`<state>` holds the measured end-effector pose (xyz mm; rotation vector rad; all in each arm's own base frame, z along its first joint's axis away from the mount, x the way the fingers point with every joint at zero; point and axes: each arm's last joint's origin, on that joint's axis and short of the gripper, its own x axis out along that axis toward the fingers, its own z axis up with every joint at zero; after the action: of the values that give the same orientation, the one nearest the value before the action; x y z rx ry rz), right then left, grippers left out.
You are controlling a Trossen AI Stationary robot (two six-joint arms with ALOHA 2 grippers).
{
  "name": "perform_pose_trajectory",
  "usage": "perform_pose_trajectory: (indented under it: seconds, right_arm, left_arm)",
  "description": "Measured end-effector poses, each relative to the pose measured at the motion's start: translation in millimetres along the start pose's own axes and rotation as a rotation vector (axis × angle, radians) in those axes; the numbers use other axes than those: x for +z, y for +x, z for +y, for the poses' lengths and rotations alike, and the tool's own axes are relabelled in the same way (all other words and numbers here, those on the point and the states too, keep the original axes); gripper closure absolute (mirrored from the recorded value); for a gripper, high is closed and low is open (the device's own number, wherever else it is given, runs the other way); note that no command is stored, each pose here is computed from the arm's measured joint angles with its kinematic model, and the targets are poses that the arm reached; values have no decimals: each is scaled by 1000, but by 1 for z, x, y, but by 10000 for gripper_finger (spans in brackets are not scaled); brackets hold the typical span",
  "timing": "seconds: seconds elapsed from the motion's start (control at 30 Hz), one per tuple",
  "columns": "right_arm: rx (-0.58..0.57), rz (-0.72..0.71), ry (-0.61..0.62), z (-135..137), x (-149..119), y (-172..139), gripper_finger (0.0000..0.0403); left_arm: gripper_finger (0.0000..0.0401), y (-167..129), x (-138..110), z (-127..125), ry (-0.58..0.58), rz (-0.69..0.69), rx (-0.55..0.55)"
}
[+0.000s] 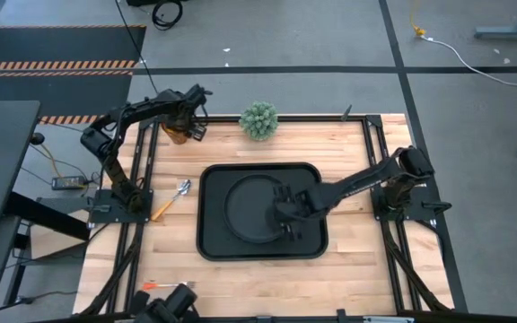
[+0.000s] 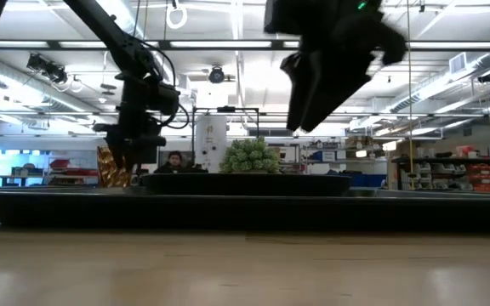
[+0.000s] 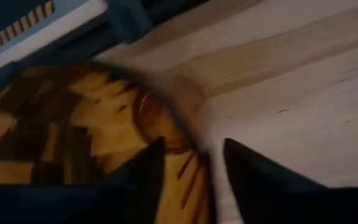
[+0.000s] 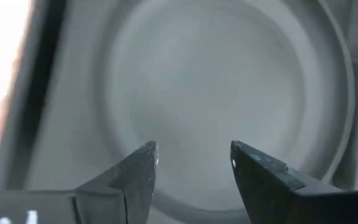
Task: Pick and place plate/cup/fork/spoon on tray
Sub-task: Put the orange cup on the black tray to the top left of the black plate
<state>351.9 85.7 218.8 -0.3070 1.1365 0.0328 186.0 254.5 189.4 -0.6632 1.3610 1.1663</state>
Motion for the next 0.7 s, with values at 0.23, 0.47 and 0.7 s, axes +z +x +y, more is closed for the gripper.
perform_pose_trajectory:
  seconds: [0.23, 0.47, 0.7]
  right_arm:
    - [36, -106, -1, 49, 3, -26, 201]
    - [36, -195, 136, 68, 8, -34, 202]
    - [15, -137, 284, 74, 0, -36, 202]
  left_arm:
    - [386, -17, -7, -7, 25, -23, -1]
    - [390, -81, -35, -23, 118, -100, -49]
    - [386, -148, -95, -55, 260, -275, -187]
